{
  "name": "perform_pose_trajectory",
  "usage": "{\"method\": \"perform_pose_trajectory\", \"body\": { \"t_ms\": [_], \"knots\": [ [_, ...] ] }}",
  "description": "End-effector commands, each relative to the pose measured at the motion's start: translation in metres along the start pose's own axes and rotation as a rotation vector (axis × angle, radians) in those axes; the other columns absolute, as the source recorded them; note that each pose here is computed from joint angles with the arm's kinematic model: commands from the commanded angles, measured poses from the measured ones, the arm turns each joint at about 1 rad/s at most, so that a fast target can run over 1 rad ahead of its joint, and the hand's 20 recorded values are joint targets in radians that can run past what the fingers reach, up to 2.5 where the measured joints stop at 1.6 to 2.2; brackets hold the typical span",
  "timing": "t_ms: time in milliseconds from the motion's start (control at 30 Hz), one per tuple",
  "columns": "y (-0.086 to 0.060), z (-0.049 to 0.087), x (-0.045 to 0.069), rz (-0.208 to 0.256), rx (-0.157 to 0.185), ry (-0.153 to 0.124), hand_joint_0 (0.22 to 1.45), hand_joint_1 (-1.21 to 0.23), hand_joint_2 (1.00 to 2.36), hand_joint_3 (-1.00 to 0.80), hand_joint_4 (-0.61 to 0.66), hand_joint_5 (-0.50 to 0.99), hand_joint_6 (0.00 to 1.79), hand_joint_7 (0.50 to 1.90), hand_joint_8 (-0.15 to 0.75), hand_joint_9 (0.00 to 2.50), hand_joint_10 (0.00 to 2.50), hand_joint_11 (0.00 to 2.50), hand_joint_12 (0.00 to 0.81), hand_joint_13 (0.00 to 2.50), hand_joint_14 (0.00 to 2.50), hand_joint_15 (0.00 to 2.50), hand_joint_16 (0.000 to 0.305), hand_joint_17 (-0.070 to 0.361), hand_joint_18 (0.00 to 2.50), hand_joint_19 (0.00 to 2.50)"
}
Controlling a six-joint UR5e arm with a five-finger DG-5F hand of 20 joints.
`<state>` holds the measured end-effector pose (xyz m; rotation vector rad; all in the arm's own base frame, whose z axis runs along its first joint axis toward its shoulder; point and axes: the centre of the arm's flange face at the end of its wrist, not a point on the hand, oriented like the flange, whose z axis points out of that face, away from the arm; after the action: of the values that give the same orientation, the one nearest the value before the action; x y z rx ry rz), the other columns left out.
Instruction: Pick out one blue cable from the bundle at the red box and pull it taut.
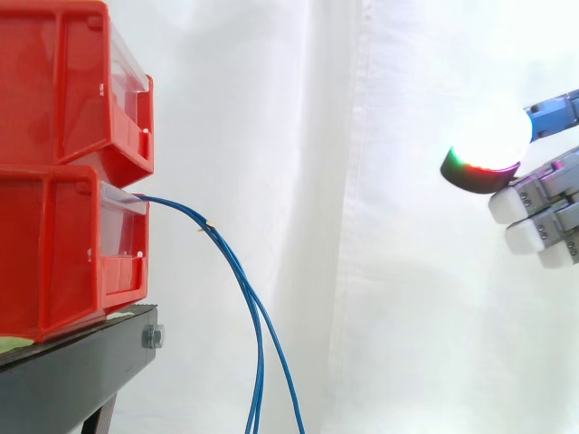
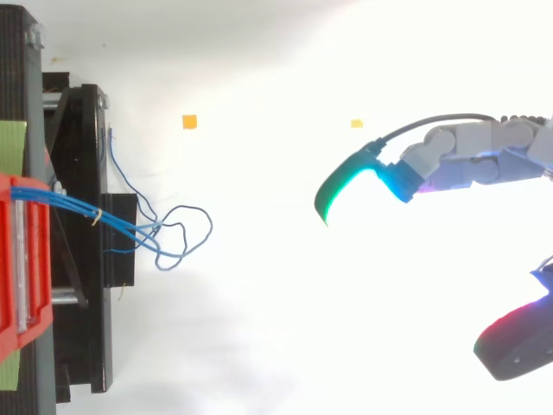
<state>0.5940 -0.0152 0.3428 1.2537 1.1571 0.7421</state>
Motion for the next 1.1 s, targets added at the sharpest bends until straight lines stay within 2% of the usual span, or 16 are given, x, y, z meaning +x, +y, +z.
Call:
{"method": "perform_pose_trajectory", "body": {
  "t_ms": [0, 133, 233, 300, 400, 500, 600, 633, 700, 833, 933, 967, 1000, 1067],
  "knots": [
    [-0.002, 0.005, 0.002, -0.027, -0.017, -0.049, 0.53, -0.66, 1.00, -0.49, 0.20, -0.19, 0.50, 0.71, 0.217, 0.60, 0.00, 0.10, 0.280, 0.53, 0.00, 0.10, 0.030, 0.068, 0.25, 0.22],
    [-0.004, 0.006, 0.003, -0.068, -0.014, -0.069, 0.53, -0.66, 1.00, -0.49, 0.20, -0.19, 0.50, 0.71, 0.219, 0.61, 0.00, 0.13, 0.280, 0.54, 0.00, 0.10, 0.030, 0.067, 0.25, 0.23],
    [-0.015, 0.011, 0.008, -0.085, -0.001, -0.071, 0.52, -0.66, 1.00, -0.50, 0.20, -0.19, 0.50, 0.71, 0.218, 0.62, 0.01, 0.15, 0.284, 0.56, 0.00, 0.12, 0.030, 0.068, 0.27, 0.23],
    [-0.028, 0.016, 0.013, -0.094, 0.012, -0.069, 0.52, -0.67, 1.00, -0.50, 0.21, -0.19, 0.50, 0.72, 0.222, 0.64, 0.01, 0.18, 0.283, 0.57, 0.00, 0.13, 0.031, 0.070, 0.28, 0.24],
    [-0.041, 0.024, 0.021, -0.088, 0.007, -0.072, 0.51, -0.68, 1.00, -0.50, 0.21, -0.19, 0.50, 0.72, 0.227, 0.67, 0.01, 0.20, 0.287, 0.58, 0.00, 0.14, 0.031, 0.070, 0.30, 0.23],
    [-0.053, 0.032, 0.026, -0.094, 0.002, -0.089, 0.51, -0.70, 1.00, -0.50, 0.22, -0.19, 0.50, 0.72, 0.231, 0.67, 0.01, 0.20, 0.289, 0.59, 0.00, 0.14, 0.031, 0.070, 0.31, 0.23],
    [-0.053, 0.033, 0.025, -0.100, -0.005, -0.107, 0.51, -0.72, 1.00, -0.50, 0.22, -0.19, 0.50, 0.72, 0.230, 0.67, 0.01, 0.20, 0.289, 0.61, 0.01, 0.15, 0.031, 0.071, 0.34, 0.24],
    [-0.052, 0.034, 0.024, -0.110, -0.011, -0.122, 0.51, -0.73, 1.00, -0.50, 0.22, -0.19, 0.50, 0.72, 0.229, 0.67, 0.01, 0.21, 0.290, 0.61, 0.01, 0.15, 0.031, 0.071, 0.34, 0.24],
    [-0.051, 0.035, 0.026, -0.145, -0.012, -0.134, 0.51, -0.74, 1.00, -0.50, 0.22, -0.19, 0.50, 0.72, 0.230, 0.68, 0.01, 0.20, 0.291, 0.62, 0.01, 0.15, 0.031, 0.071, 0.35, 0.23],
    [-0.051, 0.035, 0.026, -0.194, -0.013, -0.139, 0.51, -0.74, 1.00, -0.50, 0.22, -0.19, 0.50, 0.72, 0.227, 0.68, 0.01, 0.21, 0.291, 0.62, 0.01, 0.15, 0.031, 0.071, 0.36, 0.24],
    [-0.067, 0.042, 0.030, -0.229, -0.001, -0.143, 0.51, -0.74, 1.00, -0.50, 0.22, -0.19, 0.50, 0.72, 0.227, 0.68, 0.01, 0.20, 0.289, 0.62, 0.01, 0.16, 0.031, 0.069, 0.36, 0.24],
    [-0.070, 0.043, 0.032, -0.233, 0.002, -0.142, 0.51, -0.74, 1.00, -0.50, 0.22, -0.19, 0.50, 0.72, 0.228, 0.68, 0.01, 0.21, 0.288, 0.62, 0.01, 0.16, 0.031, 0.069, 0.37, 0.24],
    [-0.078, 0.048, 0.036, -0.232, 0.003, -0.142, 0.51, -0.74, 1.00, -0.50, 0.22, -0.19, 0.50, 0.72, 0.228, 0.68, 0.01, 0.21, 0.289, 0.62, 0.01, 0.16, 0.031, 0.070, 0.37, 0.24],
    [-0.084, 0.058, 0.042, -0.228, 0.000, -0.147, 0.50, -0.73, 1.00, -0.50, 0.22, -0.19, 0.50, 0.72, 0.229, 0.68, 0.01, 0.21, 0.288, 0.62, 0.01, 0.16, 0.031, 0.070, 0.37, 0.25]
  ]
}}
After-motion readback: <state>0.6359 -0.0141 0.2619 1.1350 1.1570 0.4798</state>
